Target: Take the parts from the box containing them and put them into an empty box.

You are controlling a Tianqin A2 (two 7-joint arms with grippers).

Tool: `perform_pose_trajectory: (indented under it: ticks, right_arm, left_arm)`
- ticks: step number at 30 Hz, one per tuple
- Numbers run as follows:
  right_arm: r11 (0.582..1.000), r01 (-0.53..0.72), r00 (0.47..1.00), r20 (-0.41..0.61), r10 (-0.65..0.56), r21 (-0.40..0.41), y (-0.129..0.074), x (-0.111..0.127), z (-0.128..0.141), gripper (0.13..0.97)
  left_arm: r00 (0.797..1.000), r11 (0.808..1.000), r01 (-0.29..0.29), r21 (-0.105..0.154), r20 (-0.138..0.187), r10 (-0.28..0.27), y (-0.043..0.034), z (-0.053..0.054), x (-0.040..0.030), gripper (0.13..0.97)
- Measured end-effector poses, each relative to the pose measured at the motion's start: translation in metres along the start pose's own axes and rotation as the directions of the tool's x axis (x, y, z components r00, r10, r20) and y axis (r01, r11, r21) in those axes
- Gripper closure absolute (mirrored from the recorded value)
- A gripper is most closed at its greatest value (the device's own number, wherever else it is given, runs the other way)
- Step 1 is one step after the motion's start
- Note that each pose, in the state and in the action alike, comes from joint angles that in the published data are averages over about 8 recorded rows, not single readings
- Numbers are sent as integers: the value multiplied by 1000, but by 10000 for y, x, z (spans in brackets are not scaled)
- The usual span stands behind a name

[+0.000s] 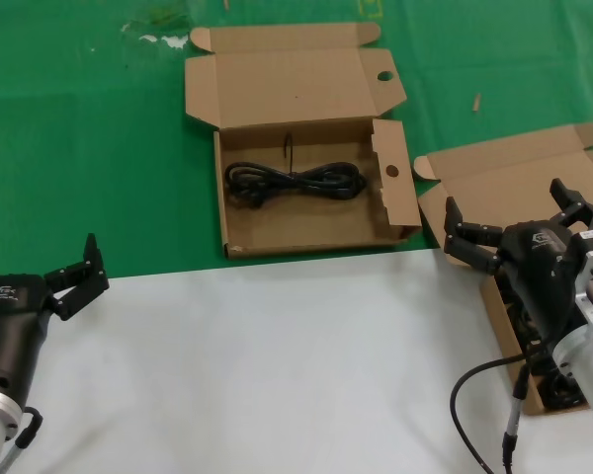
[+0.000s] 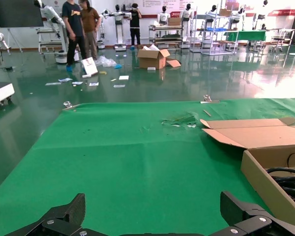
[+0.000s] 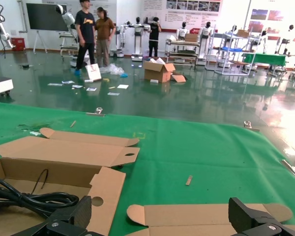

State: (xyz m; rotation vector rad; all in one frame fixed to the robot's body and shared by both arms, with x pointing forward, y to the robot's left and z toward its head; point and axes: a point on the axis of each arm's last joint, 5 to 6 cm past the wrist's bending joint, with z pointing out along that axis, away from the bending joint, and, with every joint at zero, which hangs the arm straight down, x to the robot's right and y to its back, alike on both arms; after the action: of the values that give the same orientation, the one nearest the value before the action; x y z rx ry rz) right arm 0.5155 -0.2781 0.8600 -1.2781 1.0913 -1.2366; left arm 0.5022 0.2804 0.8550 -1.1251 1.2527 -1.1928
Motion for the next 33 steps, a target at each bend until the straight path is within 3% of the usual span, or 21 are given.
perform_pose_trajectory:
  ticks: [33]
  right_arm:
    - [1000, 0, 1000, 0, 0, 0, 0, 0, 0, 130]
  left_arm:
    - [1000, 1000, 0, 0, 0, 0, 0, 0, 0, 132]
